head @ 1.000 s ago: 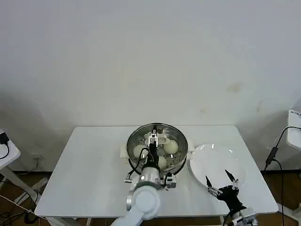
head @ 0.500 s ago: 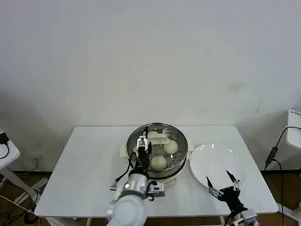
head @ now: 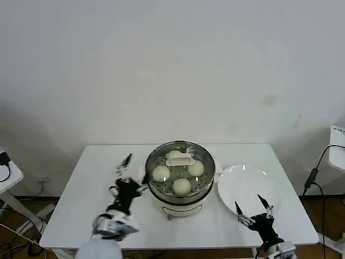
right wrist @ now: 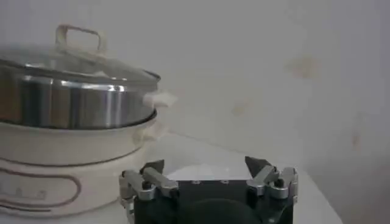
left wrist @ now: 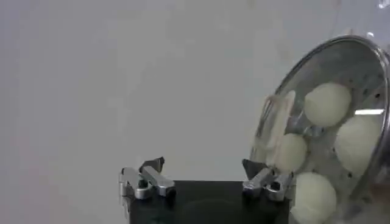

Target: Take steamed baozi put them in steamer then cover it.

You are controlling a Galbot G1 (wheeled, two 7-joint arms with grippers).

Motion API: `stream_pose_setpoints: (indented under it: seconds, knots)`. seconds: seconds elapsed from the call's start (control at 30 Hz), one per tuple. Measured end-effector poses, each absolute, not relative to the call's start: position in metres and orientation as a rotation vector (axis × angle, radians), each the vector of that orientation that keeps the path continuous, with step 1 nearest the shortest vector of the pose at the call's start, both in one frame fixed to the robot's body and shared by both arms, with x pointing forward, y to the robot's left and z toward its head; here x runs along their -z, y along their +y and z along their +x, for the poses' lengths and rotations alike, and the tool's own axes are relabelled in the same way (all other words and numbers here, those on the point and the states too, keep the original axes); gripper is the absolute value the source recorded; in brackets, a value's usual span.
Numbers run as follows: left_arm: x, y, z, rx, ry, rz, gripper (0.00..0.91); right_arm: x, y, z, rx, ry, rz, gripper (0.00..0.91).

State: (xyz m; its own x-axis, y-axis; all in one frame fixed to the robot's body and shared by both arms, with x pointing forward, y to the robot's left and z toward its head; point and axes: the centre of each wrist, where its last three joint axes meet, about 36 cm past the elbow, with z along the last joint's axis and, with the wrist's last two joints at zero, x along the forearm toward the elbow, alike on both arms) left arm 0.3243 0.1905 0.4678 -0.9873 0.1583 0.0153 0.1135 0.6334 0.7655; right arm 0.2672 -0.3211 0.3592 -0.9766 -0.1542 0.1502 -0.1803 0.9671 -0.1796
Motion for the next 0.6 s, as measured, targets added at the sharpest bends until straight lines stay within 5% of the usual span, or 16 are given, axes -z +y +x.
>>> stream_pose_setpoints:
  seconds: [0.6]
  knots:
    - [-0.412,0.27,0.246,-0.309,3.293,-0.197,0.907,-0.361,-0.331,0.241,-0.206,-2.909,0.328,0.907]
